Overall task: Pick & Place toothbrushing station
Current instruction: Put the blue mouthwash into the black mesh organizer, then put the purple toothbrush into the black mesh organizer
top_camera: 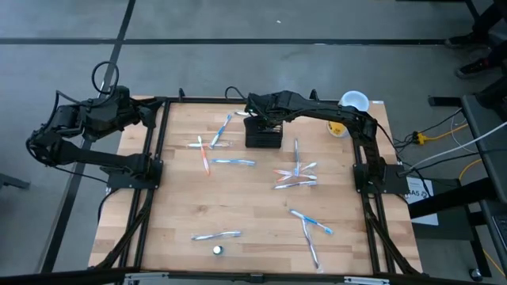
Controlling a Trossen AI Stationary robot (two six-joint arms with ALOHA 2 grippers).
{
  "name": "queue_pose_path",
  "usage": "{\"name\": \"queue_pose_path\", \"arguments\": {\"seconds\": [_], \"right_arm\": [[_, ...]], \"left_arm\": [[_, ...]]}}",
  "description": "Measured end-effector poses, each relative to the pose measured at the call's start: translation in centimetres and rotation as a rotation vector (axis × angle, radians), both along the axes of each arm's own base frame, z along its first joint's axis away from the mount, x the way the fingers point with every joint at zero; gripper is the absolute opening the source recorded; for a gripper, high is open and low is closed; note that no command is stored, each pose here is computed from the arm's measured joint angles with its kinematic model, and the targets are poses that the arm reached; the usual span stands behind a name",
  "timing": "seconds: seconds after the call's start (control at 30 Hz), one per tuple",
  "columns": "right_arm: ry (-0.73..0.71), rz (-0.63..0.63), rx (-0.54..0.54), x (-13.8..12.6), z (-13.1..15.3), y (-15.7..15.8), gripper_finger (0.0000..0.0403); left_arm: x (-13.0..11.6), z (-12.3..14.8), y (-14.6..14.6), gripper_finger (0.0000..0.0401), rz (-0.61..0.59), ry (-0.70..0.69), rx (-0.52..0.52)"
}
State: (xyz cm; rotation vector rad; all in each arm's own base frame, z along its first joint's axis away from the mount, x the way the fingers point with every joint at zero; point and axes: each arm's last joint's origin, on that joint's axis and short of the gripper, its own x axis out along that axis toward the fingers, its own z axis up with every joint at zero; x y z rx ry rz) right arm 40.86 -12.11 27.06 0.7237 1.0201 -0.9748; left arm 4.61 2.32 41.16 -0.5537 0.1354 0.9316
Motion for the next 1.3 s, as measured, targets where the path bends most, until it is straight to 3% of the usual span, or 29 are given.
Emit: {"name": "queue_pose_path", "arguments": {"seconds": [1.2,1.3], "right_arm": [[0.004,0.036,-0.115,-0.5,1.3,-0.4,0.0133],[-0.004,0.036,-0.086,-0.6,1.3,-0.7,0.0133]], "left_arm": [[0.0,0.0,0.0,0.0139,0.009,0.0,0.004],[0.0,0.0,0.0,0.0139,0.008,0.0,0.004]]}}
